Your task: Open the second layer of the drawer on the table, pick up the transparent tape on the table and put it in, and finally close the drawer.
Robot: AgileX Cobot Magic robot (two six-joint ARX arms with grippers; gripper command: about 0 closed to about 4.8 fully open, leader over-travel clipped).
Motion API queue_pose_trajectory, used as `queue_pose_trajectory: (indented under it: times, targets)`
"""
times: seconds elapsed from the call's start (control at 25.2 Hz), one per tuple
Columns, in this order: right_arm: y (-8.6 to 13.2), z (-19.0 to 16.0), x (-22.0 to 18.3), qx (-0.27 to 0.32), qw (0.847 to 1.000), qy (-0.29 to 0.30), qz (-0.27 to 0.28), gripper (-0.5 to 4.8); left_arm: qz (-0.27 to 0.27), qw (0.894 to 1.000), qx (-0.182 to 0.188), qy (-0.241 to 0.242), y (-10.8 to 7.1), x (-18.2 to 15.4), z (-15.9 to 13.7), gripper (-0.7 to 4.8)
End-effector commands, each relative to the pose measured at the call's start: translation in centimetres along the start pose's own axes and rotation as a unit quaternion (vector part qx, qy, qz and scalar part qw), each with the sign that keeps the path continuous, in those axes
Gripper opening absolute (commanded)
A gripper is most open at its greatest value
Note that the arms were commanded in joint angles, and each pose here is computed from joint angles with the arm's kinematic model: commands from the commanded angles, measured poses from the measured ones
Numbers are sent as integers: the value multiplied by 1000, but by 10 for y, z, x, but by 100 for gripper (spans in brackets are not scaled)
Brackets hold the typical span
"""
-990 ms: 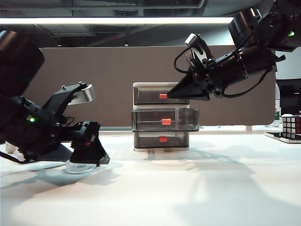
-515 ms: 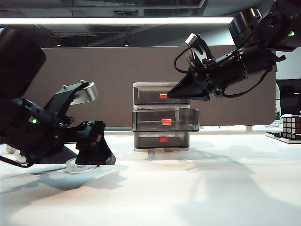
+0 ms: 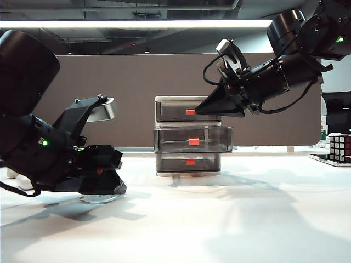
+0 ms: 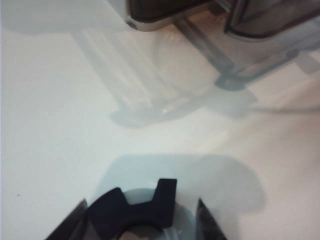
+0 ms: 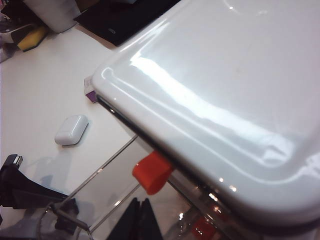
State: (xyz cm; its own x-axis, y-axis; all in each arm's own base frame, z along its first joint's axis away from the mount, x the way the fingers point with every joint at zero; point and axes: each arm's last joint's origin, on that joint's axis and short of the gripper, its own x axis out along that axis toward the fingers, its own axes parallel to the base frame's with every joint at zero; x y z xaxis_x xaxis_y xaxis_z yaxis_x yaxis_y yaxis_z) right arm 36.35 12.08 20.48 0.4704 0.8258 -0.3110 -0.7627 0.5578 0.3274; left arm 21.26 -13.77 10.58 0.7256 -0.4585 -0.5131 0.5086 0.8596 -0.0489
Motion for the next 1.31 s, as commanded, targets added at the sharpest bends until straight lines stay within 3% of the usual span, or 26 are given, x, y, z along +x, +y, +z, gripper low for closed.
queue_pose_trajectory:
  times: [0.04,0.2,0.28,0.4,0.55,0.75,0.87,1.15,1.31]
  targets:
    - [1,4,-1,-10,1000,-8,2,-5,-3,1000,3,31,0,0,-8,110]
    - [1,4,-1,-10,1000,-8,1,-5,3,1000,5,-31,-1,-2,6,105]
    - [1,4,-1,-9,1000,-8,1,-5,0,998,17,-54,-3,-8,14,73]
    - [1,4,-1,-9,1000,-8,1,-5,3,995,38,-95,-6,-22,31,73]
    - [1,4,-1,-9,1000,-8,1,-5,-7,989,40,-143,-9,-46,57,73]
    - [1,4,-1,-10,1000,-8,1,-5,-51,984,100,-136,-16,-48,108,74]
    - [2,4,-1,-10,1000,-9,1,-5,-68,980,113,-148,-18,-40,128,74]
    - [2,4,-1,-10,1000,-10,2,-5,-109,981,118,-110,-24,10,135,75]
    - [2,4,-1,-9,1000,-9,3,-5,-119,980,119,-109,-25,21,141,76]
